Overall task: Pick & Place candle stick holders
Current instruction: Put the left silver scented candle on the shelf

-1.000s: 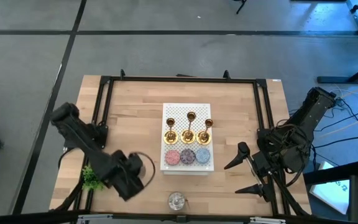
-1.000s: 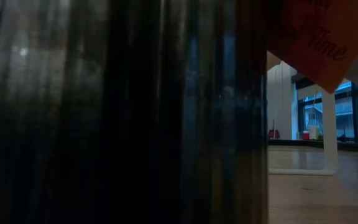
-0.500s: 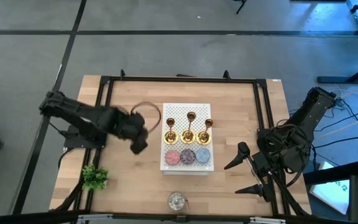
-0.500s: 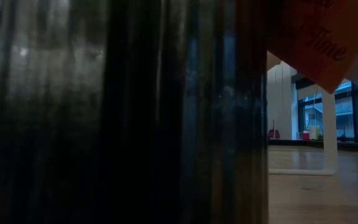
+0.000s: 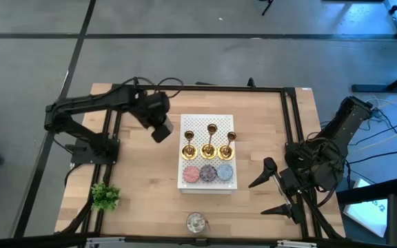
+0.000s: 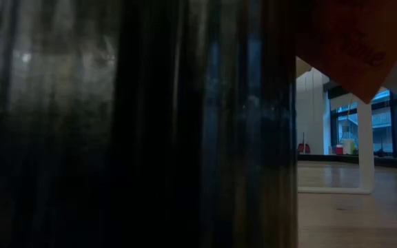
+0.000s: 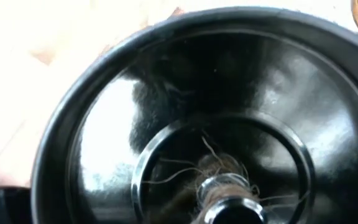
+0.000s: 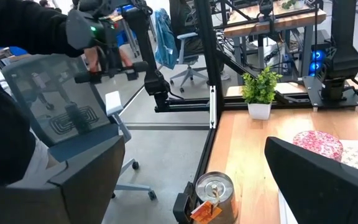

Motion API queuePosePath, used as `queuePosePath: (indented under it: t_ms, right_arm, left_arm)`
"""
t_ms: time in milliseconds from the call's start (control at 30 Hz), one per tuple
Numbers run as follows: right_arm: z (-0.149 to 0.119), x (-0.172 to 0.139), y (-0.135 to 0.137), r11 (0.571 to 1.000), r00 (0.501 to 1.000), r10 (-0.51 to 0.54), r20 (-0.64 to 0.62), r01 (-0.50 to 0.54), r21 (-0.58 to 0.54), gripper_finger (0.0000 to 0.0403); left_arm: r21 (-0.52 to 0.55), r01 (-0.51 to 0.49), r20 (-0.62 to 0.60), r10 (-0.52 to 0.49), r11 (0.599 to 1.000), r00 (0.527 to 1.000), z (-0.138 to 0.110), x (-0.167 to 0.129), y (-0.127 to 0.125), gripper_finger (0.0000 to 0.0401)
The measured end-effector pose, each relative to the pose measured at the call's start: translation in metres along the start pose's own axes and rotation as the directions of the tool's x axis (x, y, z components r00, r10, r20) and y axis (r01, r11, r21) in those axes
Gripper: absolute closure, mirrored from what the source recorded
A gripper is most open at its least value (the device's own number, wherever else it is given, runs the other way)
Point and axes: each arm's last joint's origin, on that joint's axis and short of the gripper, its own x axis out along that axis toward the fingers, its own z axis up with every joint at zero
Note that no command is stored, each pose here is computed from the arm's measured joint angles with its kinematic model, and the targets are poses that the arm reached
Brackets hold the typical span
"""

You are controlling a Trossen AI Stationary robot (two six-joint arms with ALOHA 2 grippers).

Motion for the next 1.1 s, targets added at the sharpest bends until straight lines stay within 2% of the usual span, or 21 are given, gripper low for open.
queuePosePath:
  t_ms: [267,433,600,800,1100]
  right_arm:
    - [0.0,0.0,0.0,1.0,1.0,0.0,0.001,0.0,0.007,0.0012]
    - [0.0,0.0,0.0,1.0,1.0,0.0,0.001,0.0,0.01,0.0012]
    - [0.0,0.0,0.0,1.0,1.0,-0.001,0.001,0.001,0.01,0.0012]
    - [0.0,0.0,0.0,1.0,1.0,-0.002,0.001,0.002,0.006,0.0012]
    - [0.0,0.0,0.0,1.0,1.0,-0.005,-0.003,0.005,0.0,0.0012]
  left_arm:
    - [0.084,-0.045,-0.035,0.048,0.995,0.998,0.045,0.019,0.01,0.0069]
    - [0.139,-0.056,-0.004,0.058,0.989,0.998,0.077,0.015,0.006,0.0073]
    - [0.208,-0.066,-0.039,0.076,0.976,0.996,0.103,0.018,-0.001,0.0073]
    - [0.291,-0.045,-0.055,0.064,0.956,0.996,0.117,0.028,-0.016,0.0073]
    - [0.376,-0.027,-0.035,0.043,0.926,0.998,0.117,0.028,-0.027,0.008]
